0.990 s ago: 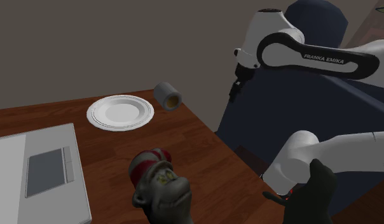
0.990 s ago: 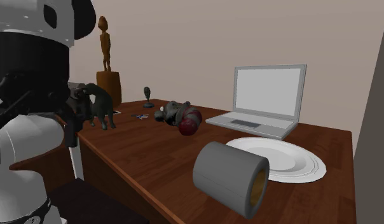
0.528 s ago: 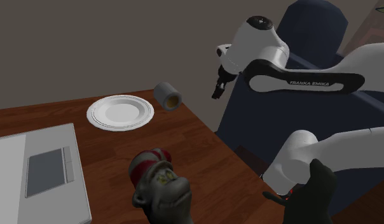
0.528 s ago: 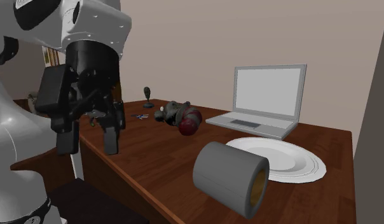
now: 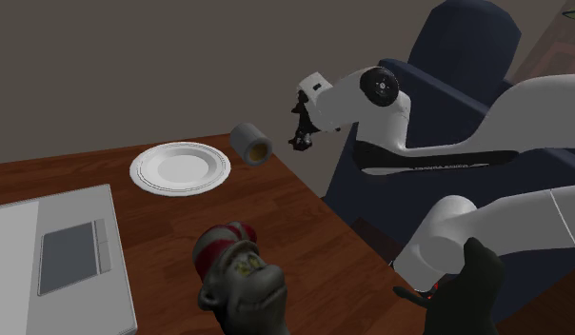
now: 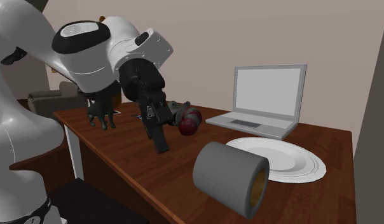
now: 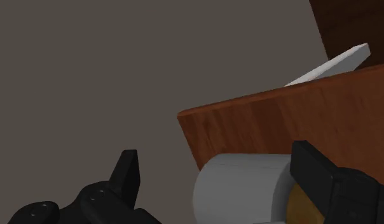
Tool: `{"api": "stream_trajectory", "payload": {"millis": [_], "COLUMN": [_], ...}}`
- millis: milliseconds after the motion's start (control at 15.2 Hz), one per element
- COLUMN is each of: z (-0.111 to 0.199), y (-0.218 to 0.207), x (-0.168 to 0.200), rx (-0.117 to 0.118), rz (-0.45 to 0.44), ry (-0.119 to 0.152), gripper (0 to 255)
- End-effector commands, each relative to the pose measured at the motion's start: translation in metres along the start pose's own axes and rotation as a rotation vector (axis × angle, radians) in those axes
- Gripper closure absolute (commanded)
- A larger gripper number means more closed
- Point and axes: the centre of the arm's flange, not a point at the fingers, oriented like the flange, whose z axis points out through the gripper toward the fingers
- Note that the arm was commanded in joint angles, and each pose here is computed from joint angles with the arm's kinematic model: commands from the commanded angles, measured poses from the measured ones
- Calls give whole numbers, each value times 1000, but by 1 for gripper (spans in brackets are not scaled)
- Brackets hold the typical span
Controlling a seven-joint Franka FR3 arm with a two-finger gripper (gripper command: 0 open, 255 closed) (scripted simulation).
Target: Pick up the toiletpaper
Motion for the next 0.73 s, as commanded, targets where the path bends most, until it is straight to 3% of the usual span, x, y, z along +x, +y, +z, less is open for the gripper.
{"api": "stream_trajectory", "payload": {"millis": [0, 264, 330, 660], "z": [0, 2, 3, 19], "y": [-17, -52, -59, -79], "x": [17, 41, 45, 41], "rx": [-82, -243, -274, -274], "rz": [-99, -278, -312, -312], "ry": [81, 225, 252, 252], "gripper": [0, 0, 0, 0]}}
